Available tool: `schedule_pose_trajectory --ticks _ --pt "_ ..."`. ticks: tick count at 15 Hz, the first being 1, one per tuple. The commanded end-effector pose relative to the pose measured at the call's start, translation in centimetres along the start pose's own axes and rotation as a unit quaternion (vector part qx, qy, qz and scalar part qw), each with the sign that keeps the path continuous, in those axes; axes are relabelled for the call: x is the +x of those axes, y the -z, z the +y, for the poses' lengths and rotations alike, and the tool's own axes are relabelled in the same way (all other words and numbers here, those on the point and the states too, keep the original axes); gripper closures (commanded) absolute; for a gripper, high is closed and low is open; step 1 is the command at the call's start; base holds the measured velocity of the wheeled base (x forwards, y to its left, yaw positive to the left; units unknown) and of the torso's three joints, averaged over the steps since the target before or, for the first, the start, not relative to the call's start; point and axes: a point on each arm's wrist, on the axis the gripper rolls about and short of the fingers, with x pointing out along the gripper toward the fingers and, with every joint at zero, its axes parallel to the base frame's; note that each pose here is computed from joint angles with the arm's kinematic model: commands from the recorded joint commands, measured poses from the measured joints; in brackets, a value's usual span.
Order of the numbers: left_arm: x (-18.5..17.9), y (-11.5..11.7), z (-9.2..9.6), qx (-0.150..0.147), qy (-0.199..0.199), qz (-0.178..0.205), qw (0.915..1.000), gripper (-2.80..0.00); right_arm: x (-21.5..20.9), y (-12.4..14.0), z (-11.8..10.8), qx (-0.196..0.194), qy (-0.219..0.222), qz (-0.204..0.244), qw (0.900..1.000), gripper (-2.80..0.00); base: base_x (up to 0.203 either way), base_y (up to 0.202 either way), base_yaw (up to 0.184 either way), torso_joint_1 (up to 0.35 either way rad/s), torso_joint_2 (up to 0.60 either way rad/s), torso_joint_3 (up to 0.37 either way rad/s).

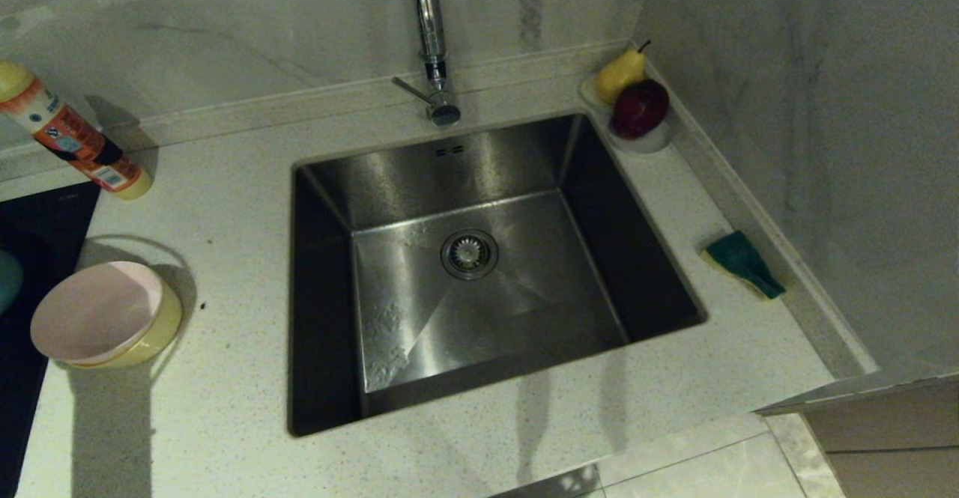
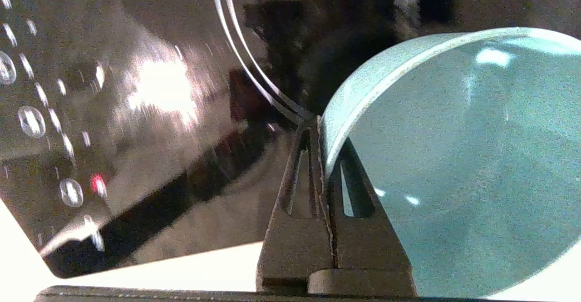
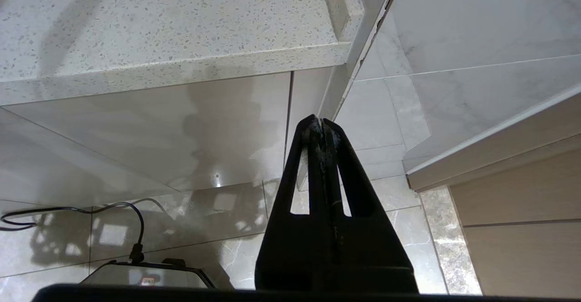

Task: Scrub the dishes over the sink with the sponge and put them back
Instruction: Place the bowl on the bowl

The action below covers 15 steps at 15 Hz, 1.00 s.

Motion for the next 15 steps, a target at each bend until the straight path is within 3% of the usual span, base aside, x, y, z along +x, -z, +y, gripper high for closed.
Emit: schedule_pose_trajectory --ticks 1,4,6,10,15 --pt "-4.0 0.5 -0.7 0.005 0.040 -0.005 0.9992 0.00 0.0 0.0 0.0 0.000 -0.001 0.000 1.000 0.00 0.000 0.000 0.000 0.000 0.00 0.000" --pt "-7.8 1.3 -0.9 0.012 0.047 0.001 0.9988 0.00 0.0 0.0 0.0 0.000 0.000 0.000 1.000 0.00 0.000 0.000 0.000 0.000 0.00 0.000" --pt "-9.2 1.8 -0.7 0.032 0.049 0.000 0.9983 0.00 0.0 0.0 0.0 0.000 0.000 0.000 1.000 0.00 0.000 0.000 0.000 0.000 0.00 0.000" --pt "-10.7 3.1 -0.2 0.081 0.050 0.021 0.9953 0.00 0.0 0.0 0.0 0.000 0.000 0.000 1.000 0.00 0.000 0.000 0.000 0.000 0.00 0.000" --pt "-11.8 6.6 -0.6 0.152 0.068 0.068 0.9838 0.00 0.0 0.0 0.0 0.000 -0.001 0.000 1.000 0.00 0.000 0.000 0.000 0.000 0.00 0.000"
